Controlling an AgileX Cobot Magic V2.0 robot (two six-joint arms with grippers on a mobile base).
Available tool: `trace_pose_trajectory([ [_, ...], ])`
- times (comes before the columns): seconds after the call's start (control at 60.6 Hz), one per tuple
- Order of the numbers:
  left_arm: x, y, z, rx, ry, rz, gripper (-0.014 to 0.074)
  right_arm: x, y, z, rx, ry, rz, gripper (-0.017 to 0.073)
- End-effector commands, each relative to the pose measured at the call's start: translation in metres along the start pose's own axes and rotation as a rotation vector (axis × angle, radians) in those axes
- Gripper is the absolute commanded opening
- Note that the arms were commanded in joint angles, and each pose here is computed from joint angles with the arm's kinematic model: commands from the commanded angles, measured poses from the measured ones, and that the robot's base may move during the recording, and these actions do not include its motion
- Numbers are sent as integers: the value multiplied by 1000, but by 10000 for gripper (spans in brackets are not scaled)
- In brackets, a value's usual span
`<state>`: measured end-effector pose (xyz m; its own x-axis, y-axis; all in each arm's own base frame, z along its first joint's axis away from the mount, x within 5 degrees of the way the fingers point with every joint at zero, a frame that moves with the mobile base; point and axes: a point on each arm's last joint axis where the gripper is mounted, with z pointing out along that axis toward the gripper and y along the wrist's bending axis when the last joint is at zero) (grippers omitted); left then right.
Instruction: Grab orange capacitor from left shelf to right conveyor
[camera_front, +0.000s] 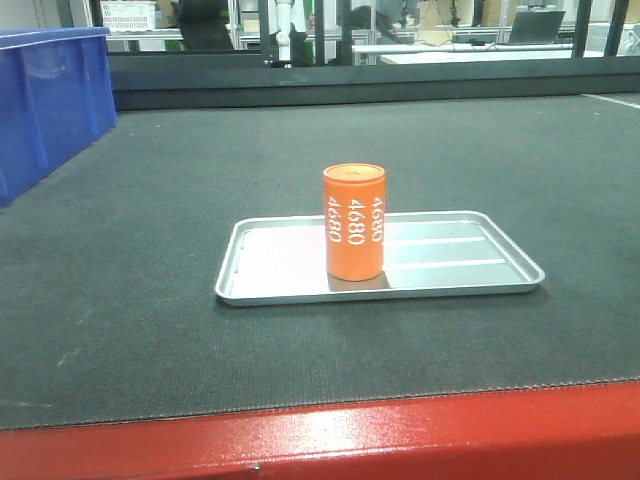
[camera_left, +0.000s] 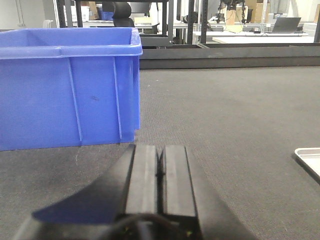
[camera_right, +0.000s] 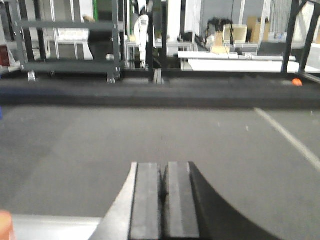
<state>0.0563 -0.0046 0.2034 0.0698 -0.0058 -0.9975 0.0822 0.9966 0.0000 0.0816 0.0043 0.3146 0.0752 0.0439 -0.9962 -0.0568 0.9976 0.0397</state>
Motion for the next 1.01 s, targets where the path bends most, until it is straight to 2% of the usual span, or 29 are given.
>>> trace_pose_trajectory([
  [0.0,-9,0,0,3,-83,-6,-105,8,0,-11,-2,-90,18,57],
  [0.082,-9,0,0,3,-83,-6,-105,32,-1,-23,-6,-111,67,57],
  [0.247,-9,0,0,3,-83,-6,-105,73,-3,-39,-16,-222,68,57],
  [0.33,-9,0,0,3,-83,-6,-105,90,-3,-37,-17,-221,68,57],
  [0.396,-10,0,0,3,-85,-6,-105,92,-4,-36,-12,-169,68,57],
  [0.676,-10,0,0,3,-85,-6,-105,100,-4,-35,-10,-103,50,57],
  [0.989,-10,0,0,3,-85,-6,-105,96,-3,-36,-26,-139,52,57],
])
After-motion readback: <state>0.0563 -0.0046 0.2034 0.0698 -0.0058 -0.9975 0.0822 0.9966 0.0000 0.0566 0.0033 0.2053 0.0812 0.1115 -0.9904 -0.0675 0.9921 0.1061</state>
